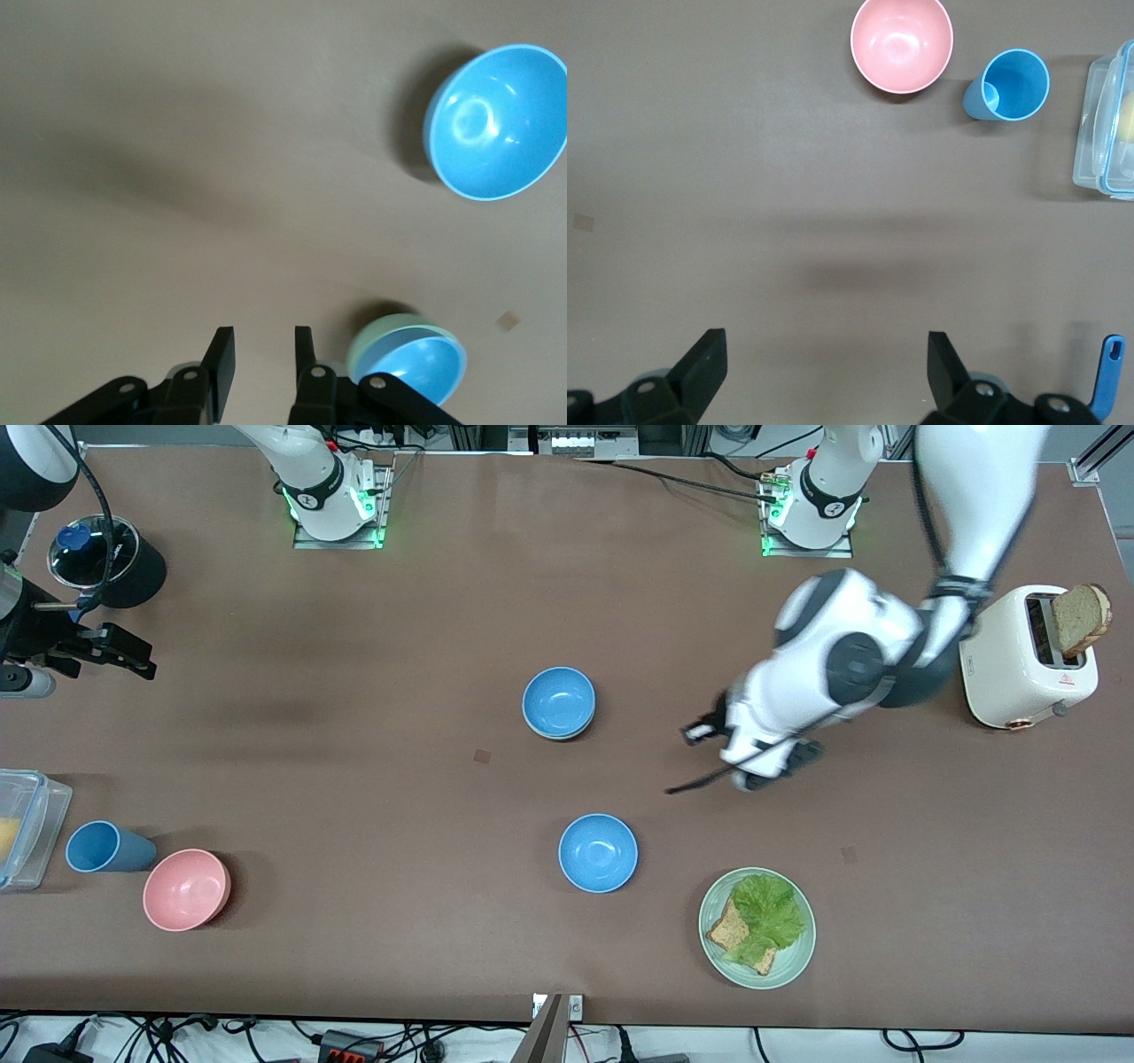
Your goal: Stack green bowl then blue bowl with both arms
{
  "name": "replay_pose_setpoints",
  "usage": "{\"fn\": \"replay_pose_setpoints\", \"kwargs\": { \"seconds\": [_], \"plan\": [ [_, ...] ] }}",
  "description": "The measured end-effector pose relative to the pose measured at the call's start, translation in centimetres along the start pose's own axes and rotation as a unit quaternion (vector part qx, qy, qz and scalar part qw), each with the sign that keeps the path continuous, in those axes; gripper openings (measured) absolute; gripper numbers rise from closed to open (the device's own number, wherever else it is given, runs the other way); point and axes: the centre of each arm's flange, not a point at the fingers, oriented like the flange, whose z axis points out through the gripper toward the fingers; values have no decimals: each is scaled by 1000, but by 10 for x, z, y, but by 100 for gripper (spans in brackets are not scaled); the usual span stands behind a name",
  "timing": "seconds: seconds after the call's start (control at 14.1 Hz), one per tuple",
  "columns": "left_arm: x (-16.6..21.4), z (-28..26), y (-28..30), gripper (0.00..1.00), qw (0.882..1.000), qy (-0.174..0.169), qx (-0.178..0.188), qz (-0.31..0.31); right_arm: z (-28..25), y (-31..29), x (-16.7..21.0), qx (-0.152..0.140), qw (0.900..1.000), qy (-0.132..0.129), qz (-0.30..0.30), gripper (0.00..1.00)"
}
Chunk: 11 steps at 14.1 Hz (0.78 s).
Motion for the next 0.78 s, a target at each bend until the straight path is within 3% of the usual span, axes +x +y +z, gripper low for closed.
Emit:
{"fn": "replay_pose_setpoints", "kwargs": {
  "seconds": [0.07,0.28,0.57,0.78],
  "plan": [
    [14,-12,-17,41,1000,-3,1,23,0,0,0,0,1000,0,0,100],
    [55,-41,-75,45,995,-4,8,101,0,0,0,0,1000,0,0,100],
    [80,-94,-118,46,977,34,73,196,0,0,0,0,1000,0,0,100],
    [83,-133,-134,49,969,41,103,222,1,0,0,0,1000,-1,0,100]
  ]
}}
